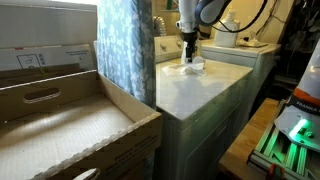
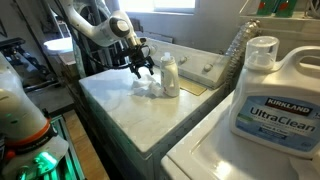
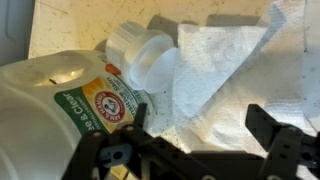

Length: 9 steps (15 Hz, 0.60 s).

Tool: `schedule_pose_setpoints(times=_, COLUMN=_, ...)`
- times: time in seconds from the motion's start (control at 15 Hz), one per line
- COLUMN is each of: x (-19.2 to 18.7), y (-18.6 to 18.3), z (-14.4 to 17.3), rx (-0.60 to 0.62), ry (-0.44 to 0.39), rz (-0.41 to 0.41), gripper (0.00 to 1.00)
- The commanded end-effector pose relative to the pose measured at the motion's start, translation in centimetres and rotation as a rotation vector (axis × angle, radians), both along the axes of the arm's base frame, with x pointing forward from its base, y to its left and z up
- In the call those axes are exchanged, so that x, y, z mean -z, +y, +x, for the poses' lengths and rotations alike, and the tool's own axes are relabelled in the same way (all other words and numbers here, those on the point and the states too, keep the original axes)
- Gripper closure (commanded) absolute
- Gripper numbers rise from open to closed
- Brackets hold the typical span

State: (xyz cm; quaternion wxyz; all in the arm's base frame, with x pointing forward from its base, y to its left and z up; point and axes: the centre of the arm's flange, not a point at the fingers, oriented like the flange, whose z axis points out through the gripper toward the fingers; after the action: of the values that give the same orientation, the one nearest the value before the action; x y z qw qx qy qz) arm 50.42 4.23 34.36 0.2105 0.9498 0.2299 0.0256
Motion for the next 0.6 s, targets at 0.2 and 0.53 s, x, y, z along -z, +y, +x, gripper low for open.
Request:
schedule_pose_setpoints(times=0.2, x=-2.0, y=-3.1, z=-1.5, rx=0.33, ry=-0.068, rz=0.107, gripper=0.0)
schedule_pose_setpoints(times=0.53, x=-3.8, y=-4.2, z=-3.4, rx=0.581, ry=-0.107, rz=0.182, gripper=0.0)
